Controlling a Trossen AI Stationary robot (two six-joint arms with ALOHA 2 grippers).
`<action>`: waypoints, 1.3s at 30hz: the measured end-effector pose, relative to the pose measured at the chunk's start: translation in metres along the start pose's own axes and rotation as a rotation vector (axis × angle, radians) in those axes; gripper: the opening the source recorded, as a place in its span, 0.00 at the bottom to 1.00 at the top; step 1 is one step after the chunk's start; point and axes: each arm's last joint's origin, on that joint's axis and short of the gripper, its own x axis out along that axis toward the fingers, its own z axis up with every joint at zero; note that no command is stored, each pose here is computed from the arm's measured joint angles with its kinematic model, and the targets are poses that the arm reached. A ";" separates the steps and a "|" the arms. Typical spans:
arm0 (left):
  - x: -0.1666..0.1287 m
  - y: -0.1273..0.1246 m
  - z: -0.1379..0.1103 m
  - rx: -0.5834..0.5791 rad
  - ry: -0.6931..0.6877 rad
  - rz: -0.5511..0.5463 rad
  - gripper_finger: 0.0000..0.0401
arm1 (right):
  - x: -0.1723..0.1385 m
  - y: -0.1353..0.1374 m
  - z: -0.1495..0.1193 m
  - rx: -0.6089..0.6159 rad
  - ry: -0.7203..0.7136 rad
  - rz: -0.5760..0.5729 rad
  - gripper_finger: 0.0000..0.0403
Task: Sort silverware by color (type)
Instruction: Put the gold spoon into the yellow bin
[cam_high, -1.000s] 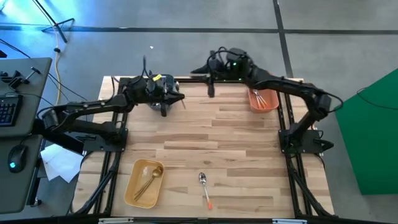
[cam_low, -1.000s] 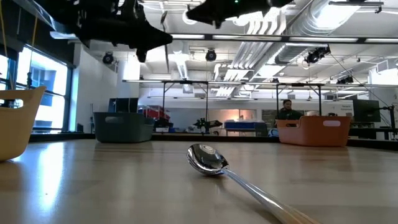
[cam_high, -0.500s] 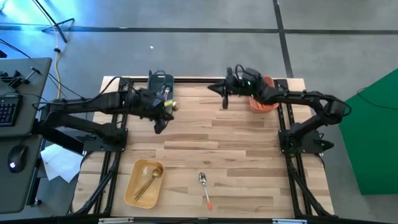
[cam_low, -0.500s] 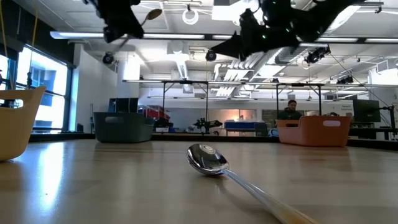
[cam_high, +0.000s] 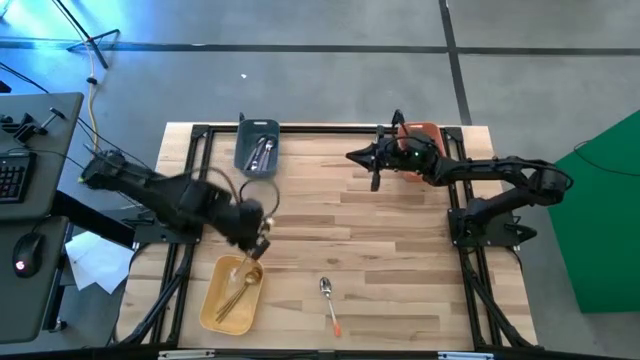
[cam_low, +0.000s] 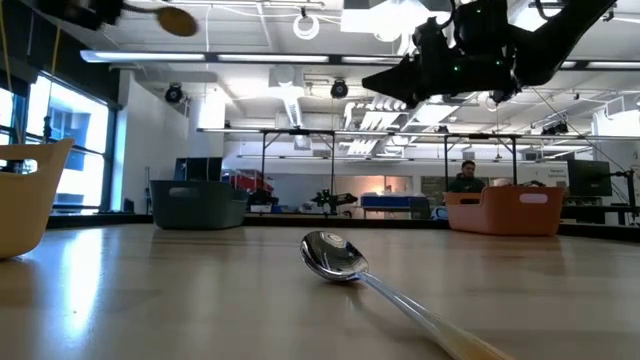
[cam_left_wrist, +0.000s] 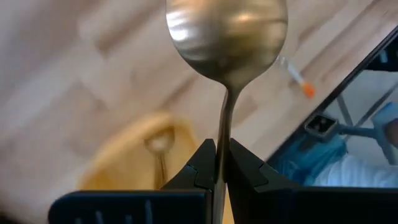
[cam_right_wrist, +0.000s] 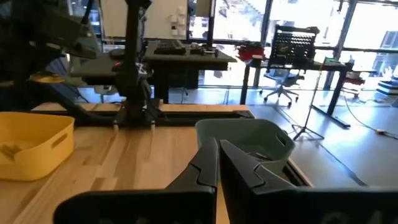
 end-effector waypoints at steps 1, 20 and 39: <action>0.003 -0.004 -0.009 -0.029 0.020 0.008 0.01 | 0.000 0.001 0.000 -0.007 0.002 0.003 0.00; 0.086 -0.030 -0.094 -0.100 0.186 0.256 0.01 | 0.000 0.001 0.000 -0.022 0.001 0.006 0.00; 0.138 0.019 -0.108 -0.108 0.228 0.293 0.01 | 0.000 0.001 0.000 -0.015 0.007 0.006 0.00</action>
